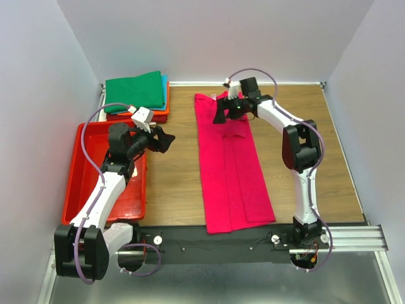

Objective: Fold and stack the t-shirts
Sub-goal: Fold the tshirt

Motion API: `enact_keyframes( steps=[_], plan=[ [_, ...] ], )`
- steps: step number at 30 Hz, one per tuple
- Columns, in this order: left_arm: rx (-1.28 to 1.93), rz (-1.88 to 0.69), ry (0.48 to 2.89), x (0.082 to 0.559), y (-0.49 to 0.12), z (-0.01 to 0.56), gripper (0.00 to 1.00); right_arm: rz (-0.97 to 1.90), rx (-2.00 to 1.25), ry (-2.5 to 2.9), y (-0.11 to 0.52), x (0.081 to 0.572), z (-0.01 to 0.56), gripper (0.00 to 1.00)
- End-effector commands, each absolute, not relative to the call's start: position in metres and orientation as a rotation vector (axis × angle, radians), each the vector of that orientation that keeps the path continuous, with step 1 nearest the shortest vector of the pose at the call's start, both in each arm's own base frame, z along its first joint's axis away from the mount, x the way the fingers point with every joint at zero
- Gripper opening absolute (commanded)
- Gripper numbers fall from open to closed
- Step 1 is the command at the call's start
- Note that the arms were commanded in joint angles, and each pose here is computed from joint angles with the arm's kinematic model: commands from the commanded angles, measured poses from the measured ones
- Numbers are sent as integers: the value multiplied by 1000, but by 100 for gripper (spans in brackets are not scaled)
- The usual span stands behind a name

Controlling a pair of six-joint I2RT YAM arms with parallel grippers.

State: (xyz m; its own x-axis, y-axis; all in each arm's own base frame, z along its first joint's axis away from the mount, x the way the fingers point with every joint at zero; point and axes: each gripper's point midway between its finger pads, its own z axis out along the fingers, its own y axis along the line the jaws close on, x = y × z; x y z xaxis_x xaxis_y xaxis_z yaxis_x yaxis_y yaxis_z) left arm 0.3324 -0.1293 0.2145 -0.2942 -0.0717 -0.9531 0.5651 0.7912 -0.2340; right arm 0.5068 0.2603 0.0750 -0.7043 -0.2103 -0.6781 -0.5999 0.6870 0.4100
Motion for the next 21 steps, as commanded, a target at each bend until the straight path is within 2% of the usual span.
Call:
enact_keyframes(
  steps=[1, 10, 14, 15, 16, 20, 21],
  plan=[
    [421, -656, 1720, 329, -132, 232, 80, 662, -733, 2229, 269, 500, 99, 100],
    [434, -659, 1698, 327, -133, 238, 80, 565, -951, 2082, 233, 472, 143, 100],
    [594, -755, 1643, 307, -164, 241, 79, 894, -1224, 1865, 224, 403, 158, 100],
    [669, -754, 1608, 301, -174, 242, 77, 903, -1404, 1735, 219, 370, 167, 100],
    [750, -785, 1578, 284, -198, 241, 74, 928, -1494, 1719, 211, 342, 149, 100],
    [932, -690, 1433, 248, -236, 241, 74, 793, -1682, 1644, 184, 287, 130, 100],
    [1021, -729, 1370, 222, -258, 241, 74, 819, -1696, 1710, 174, 263, 108, 100]
  ],
)
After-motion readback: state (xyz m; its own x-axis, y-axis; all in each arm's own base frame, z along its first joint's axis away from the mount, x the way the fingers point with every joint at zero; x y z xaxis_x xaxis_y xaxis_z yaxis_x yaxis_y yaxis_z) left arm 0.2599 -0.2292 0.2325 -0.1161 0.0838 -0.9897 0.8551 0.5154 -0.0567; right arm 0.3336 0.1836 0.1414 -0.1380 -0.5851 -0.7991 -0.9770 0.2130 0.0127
